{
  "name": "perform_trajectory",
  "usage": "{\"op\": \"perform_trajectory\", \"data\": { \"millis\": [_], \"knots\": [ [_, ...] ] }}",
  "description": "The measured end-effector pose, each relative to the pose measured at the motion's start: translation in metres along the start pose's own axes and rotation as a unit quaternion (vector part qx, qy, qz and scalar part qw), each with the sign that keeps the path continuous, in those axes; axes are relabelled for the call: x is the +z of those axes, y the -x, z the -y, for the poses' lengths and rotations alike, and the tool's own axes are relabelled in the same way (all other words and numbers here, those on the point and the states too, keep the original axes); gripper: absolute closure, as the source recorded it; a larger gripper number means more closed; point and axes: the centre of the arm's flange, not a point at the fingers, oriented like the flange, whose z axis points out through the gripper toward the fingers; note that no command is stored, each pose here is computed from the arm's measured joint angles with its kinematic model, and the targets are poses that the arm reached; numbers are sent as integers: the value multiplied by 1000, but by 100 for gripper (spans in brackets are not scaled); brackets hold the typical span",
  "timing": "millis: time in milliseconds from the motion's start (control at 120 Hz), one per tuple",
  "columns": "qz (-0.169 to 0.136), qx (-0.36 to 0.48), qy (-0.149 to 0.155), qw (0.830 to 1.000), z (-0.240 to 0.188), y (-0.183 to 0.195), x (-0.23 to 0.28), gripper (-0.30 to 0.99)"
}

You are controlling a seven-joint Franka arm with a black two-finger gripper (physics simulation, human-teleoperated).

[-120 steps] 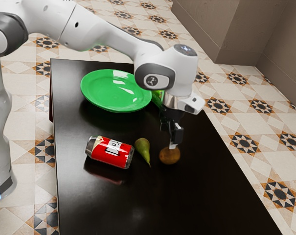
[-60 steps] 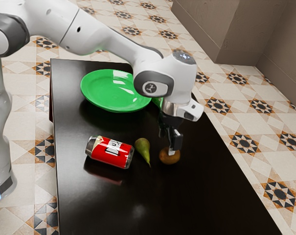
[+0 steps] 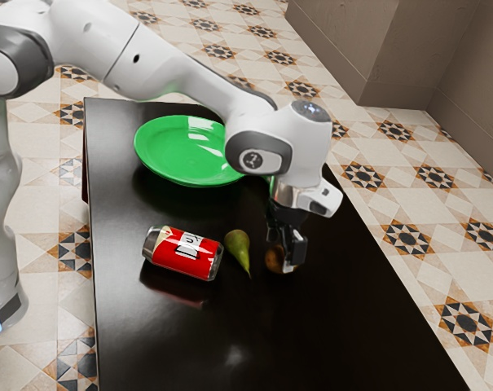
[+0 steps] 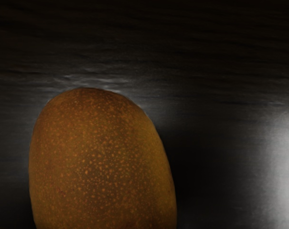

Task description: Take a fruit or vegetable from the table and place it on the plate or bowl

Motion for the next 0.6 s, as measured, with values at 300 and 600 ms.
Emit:
{"op": "perform_trajectory", "data": {
  "millis": [300, 600],
  "knots": [
    [1, -26, -1, 1000, 21, -17, 15, 0],
    [3, -24, 1, 1000, 14, -14, 35, 0]
  ]
}}
